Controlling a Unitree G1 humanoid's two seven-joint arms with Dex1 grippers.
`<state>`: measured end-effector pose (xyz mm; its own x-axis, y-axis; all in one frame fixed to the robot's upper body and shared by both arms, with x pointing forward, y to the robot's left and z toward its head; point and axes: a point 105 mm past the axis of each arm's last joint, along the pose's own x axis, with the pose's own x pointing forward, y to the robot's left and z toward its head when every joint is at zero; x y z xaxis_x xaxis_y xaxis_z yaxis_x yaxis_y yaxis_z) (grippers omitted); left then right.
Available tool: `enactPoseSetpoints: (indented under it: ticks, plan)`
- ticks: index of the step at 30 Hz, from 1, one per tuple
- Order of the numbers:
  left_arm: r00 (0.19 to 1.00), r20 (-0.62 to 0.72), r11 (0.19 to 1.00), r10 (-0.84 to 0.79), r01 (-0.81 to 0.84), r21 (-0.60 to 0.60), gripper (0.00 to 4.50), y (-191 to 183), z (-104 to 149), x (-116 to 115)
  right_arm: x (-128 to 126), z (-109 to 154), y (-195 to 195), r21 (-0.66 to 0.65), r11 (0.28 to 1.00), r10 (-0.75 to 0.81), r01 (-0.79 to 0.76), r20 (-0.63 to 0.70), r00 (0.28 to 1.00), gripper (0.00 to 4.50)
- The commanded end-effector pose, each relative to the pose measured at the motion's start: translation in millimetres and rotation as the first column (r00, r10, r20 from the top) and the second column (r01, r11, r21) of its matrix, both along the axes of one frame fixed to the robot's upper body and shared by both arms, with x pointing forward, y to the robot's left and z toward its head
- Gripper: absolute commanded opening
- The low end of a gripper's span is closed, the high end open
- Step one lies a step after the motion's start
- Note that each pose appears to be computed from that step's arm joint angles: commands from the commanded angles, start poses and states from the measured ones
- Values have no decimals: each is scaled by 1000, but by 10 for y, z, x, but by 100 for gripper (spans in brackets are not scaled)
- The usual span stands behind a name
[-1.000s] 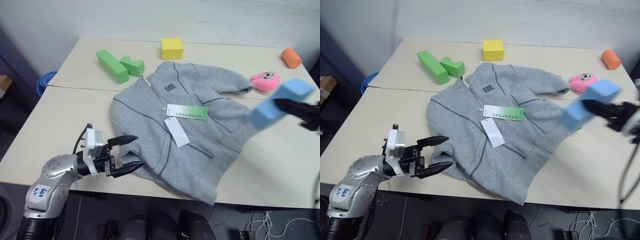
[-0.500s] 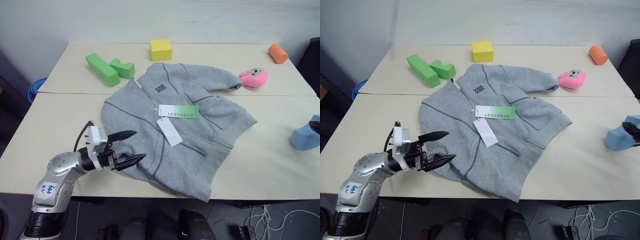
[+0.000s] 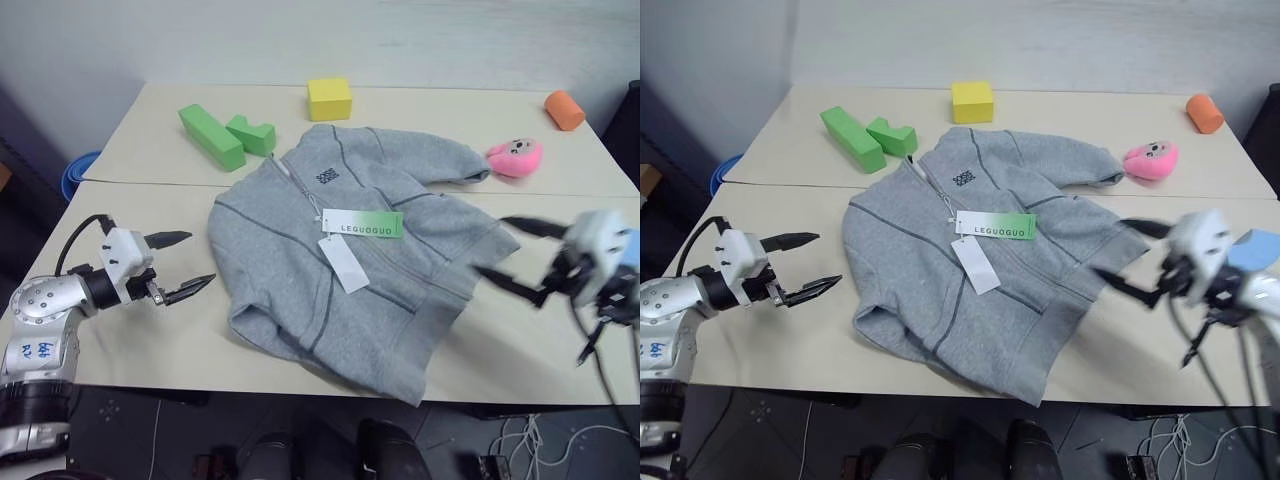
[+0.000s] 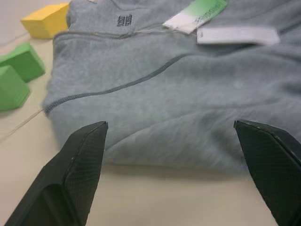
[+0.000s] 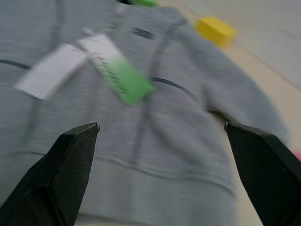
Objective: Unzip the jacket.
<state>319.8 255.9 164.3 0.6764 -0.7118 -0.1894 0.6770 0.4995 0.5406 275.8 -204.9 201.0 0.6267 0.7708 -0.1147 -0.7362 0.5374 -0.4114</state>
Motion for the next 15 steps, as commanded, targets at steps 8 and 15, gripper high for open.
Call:
enactPoseSetpoints:
  ticks: [8,15]
  plan:
    - [975,13,934,-220,207,291,450,-287,-296,205,-456,-649,981,-25,943,322,-332,-193,927,446]
    - [955,-4,921,-296,286,263,450,-648,-378,382,-254,-958,1093,-86,964,227,-253,-236,945,446]
